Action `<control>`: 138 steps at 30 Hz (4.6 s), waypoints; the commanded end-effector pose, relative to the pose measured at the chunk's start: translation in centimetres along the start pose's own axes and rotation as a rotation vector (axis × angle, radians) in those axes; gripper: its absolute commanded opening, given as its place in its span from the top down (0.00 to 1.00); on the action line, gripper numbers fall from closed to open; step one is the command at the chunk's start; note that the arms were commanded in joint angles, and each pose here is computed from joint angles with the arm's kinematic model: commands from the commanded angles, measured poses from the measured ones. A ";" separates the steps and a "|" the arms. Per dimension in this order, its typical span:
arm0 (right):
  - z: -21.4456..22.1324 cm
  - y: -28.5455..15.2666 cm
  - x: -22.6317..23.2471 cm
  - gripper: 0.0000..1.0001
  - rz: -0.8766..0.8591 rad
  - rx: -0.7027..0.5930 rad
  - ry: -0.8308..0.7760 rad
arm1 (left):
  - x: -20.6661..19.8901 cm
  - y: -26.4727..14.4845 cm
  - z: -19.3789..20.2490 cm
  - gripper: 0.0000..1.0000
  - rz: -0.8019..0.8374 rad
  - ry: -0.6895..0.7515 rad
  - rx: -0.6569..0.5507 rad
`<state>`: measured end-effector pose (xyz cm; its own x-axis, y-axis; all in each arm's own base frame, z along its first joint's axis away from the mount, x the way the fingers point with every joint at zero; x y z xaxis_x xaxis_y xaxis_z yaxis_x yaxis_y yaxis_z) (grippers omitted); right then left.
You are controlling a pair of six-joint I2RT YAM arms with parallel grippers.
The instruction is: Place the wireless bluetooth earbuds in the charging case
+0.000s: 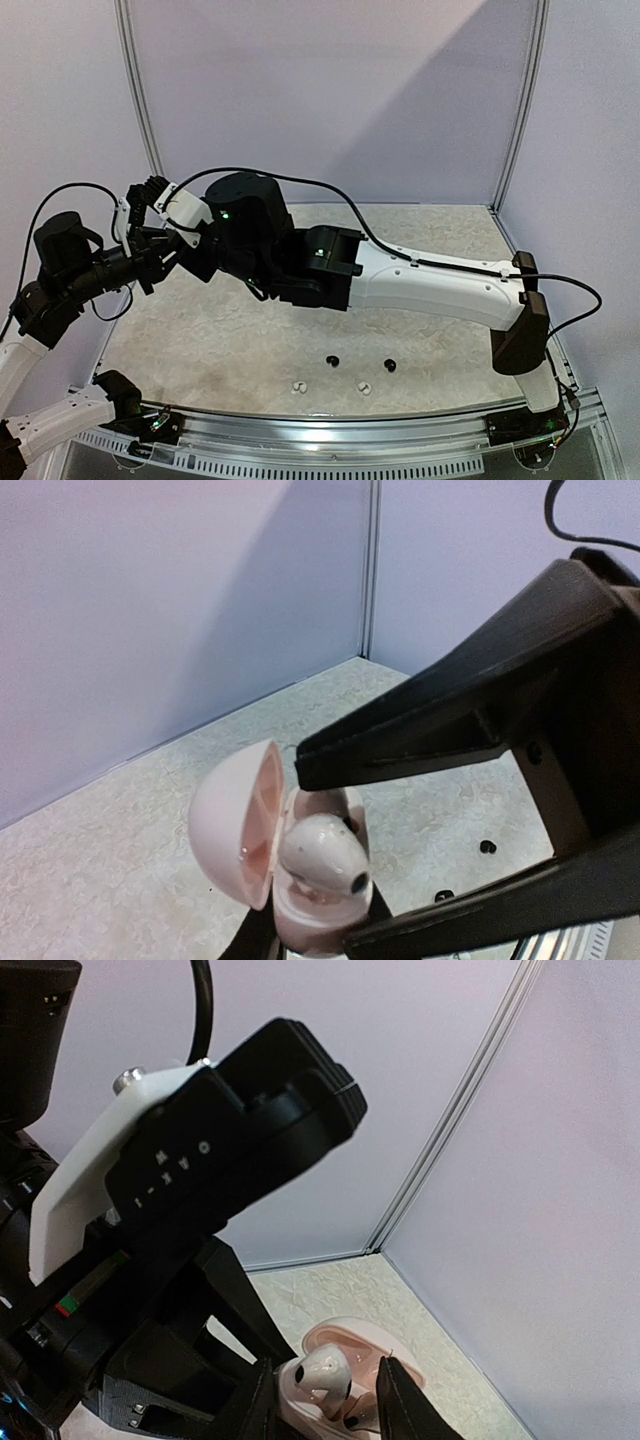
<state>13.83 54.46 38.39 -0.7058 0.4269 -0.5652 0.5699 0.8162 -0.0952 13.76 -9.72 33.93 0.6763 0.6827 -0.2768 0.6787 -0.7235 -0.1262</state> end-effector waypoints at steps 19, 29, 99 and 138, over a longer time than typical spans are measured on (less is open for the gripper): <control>0.6 -0.9 -0.5 0.56 -0.055 0.051 -0.041 | -0.5 0.4 -0.6 1.00 0.052 -0.020 -0.018; 0.0 -1.4 -0.9 0.56 -0.071 0.029 -0.036 | -0.3 0.7 -0.4 1.00 0.050 -0.039 -0.003; 1.6 -8.7 -2.5 0.64 -0.391 0.142 0.170 | -1.8 1.2 2.6 1.00 0.352 0.435 0.218; 10.2 -5.3 -7.1 0.98 -0.346 0.306 0.495 | -0.1 1.6 2.3 0.01 0.062 0.131 0.166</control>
<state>14.42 46.11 36.65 -0.9767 0.0979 -0.1908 0.1698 0.8964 -0.4094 12.27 -12.11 32.62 0.9063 0.3775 -0.1899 0.3336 -0.9150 -0.2268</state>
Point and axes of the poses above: each gripper's point midway between its finger pads, its own y axis out along the fingers, its own x axis along the line the jaws close on, z = x × y, the point moved 10 cm from there along -y, back along the fingers, and after that the axes turned 14 degrees about -y, right-handed, at the moved point
